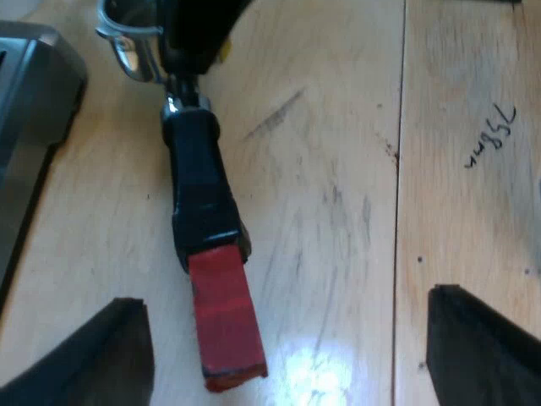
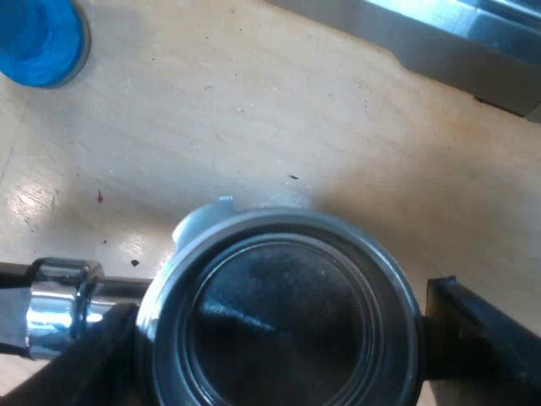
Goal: Put the handle in the coffee machine
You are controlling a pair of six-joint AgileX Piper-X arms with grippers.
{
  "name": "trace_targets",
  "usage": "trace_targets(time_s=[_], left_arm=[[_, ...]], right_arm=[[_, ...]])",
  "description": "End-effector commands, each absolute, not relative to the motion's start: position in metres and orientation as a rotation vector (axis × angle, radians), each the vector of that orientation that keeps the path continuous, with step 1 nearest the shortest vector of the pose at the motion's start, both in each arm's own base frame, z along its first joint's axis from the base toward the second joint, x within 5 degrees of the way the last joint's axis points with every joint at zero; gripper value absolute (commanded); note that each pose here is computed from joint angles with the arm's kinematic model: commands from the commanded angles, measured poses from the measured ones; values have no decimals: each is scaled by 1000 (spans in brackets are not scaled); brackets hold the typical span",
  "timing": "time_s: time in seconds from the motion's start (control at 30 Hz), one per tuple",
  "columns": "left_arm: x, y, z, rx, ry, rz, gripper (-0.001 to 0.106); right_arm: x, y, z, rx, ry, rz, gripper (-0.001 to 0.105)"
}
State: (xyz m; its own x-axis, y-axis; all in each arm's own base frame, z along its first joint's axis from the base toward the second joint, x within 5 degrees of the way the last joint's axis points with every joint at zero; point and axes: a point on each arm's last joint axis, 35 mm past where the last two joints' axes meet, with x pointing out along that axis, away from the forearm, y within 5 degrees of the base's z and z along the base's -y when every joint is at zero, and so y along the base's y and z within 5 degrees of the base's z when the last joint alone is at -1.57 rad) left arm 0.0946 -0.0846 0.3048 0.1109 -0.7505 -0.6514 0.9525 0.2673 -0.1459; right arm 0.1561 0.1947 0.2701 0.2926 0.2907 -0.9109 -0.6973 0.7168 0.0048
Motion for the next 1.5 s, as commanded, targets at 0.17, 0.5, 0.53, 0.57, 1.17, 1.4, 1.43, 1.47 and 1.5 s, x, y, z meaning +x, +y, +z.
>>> trace_targets(time_s=[0.17, 0.5, 0.53, 0.57, 1.17, 1.4, 1.43, 1.47, 1.5], left_arm=[[95, -88, 307, 387, 695, -1234, 68], [99, -91, 294, 332, 707, -1212, 68], [99, -91, 294, 332, 707, -1212, 68], [99, -91, 294, 332, 707, -1212, 68], [120, -106, 264, 316, 767, -1222, 68], [126, -110, 259, 309, 782, -1237, 68], [127, -111, 259, 309, 782, -1237, 68], [128, -112, 258, 309, 782, -1237, 68], [130, -113, 257, 309, 781, -1237, 68]], right_arm=[[156, 195, 277, -406, 1068, 694, 0], [156, 195, 277, -399, 1071, 690, 0], [156, 195, 277, -395, 1072, 687, 0], [156, 195, 277, -394, 1072, 687, 0], [156, 195, 277, -393, 1073, 690, 0], [156, 195, 277, -393, 1073, 690, 0], [156, 195, 277, -393, 1073, 690, 0], [156, 195, 277, -393, 1073, 690, 0], [156, 195, 277, -393, 1073, 690, 0]])
